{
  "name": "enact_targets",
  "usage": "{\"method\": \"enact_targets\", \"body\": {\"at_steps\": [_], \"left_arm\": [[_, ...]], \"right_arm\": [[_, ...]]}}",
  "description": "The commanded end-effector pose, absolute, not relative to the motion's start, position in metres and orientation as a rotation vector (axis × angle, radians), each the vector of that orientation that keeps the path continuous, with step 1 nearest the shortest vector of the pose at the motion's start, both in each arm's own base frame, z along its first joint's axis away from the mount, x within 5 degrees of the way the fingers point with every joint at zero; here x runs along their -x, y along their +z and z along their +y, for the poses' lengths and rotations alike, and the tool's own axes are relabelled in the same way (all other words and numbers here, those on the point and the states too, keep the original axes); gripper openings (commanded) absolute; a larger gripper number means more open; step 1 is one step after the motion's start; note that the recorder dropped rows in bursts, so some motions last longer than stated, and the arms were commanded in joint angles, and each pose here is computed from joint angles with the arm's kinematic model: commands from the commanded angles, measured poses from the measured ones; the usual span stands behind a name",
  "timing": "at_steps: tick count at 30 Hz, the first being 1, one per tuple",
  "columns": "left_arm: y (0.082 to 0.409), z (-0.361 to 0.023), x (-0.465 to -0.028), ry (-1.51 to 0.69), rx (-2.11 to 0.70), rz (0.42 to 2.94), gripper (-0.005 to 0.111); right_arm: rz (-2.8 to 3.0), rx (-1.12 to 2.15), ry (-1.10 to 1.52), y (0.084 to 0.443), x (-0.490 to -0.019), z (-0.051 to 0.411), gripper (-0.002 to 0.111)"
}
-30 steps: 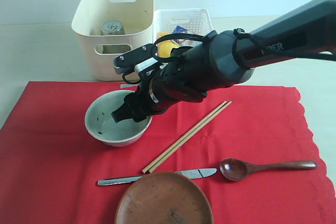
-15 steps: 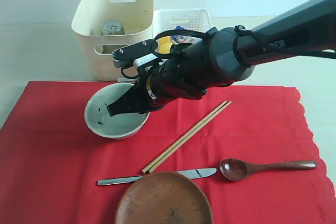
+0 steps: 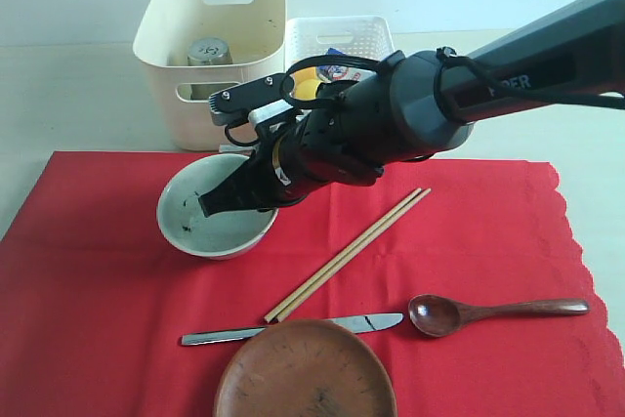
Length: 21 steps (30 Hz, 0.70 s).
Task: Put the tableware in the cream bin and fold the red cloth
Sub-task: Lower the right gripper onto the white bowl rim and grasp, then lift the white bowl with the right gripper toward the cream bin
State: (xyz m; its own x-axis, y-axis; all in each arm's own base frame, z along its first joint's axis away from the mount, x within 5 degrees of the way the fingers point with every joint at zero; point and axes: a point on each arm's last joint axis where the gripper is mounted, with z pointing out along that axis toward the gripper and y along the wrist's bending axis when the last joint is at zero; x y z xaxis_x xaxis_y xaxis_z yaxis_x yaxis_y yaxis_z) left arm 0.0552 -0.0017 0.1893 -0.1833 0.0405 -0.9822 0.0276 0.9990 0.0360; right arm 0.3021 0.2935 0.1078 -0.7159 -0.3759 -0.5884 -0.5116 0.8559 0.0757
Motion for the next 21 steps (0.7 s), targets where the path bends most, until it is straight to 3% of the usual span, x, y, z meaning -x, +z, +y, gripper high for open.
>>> {"method": "enact_targets", "body": {"at_steps": [1,21], "left_arm": [[0.1893,-0.0019,-0.0550,0.012,-0.058,1.747,0.000],[0.1893,-0.0019,-0.0550,0.012,-0.058,1.747,0.000]], "right_arm": [[2.462,0.663,0.274,0.1063,-0.3020,0.2908,0.000],[2.470,0.640,0.289,0.1064,-0.3018,0.2912,0.000]]}}
